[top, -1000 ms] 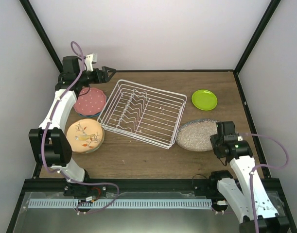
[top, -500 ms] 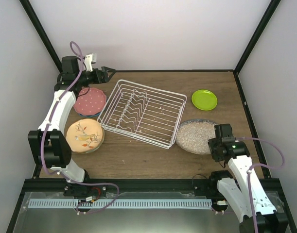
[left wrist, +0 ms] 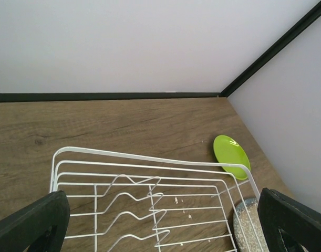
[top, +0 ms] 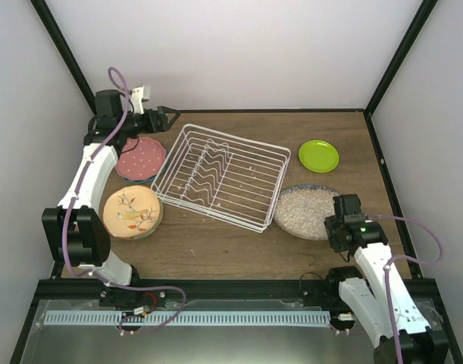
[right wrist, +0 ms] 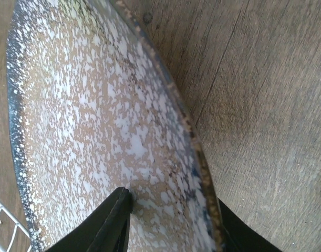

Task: Unload the plates from the dish rack

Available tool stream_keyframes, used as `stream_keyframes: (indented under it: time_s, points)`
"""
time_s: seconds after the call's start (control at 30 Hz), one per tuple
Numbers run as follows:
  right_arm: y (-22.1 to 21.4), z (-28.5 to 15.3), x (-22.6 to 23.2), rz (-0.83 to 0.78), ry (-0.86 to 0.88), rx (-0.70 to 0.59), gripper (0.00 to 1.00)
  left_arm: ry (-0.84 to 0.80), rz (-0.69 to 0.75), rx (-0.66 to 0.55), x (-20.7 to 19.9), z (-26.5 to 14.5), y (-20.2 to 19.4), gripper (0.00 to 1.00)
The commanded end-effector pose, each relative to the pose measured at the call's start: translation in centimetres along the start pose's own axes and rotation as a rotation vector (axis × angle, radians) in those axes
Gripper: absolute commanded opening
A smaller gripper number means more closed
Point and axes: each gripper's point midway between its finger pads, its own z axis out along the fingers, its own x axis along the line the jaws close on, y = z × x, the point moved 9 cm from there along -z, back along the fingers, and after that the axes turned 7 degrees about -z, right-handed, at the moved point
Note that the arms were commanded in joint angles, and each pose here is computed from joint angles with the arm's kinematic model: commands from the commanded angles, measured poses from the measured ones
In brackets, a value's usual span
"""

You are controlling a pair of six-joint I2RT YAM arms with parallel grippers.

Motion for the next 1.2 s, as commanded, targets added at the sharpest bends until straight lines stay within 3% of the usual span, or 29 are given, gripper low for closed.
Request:
stream_keyframes:
  time_s: [0.0, 0.2, 0.7, 0.97, 1.17]
  points:
    - [0.5, -0.3, -1.3, 0.06, -0.084, -0.085, 0.32, -0.017, 0.02, -0.031, -0.7, -0.9, 0.4, 1.0]
    - [1.1, -0.7, -1.3, 0.079, -0.114, -0.14, 0.27, -0.019, 0.019, -0.034, -0.8, -0.8, 0.5, 1.0]
    - [0.6, 1.1, -1.3, 0.059, -0.114, -0.11, 0.47, -0.017, 0.02, -0.034, -0.8, -0.8, 0.6, 1.0]
    - [0.3, 1.8, -1.2, 0.043, -0.104, -0.089, 0.49, -0.016, 0.019, -0.031, -0.8, -0.9, 0.4, 1.0]
    - [0.1, 2.4, -1.2, 0.032, -0.123, -0.071, 0.55, -0.013, 0.017, -0.026, -0.8, -1.0, 0.2, 1.0]
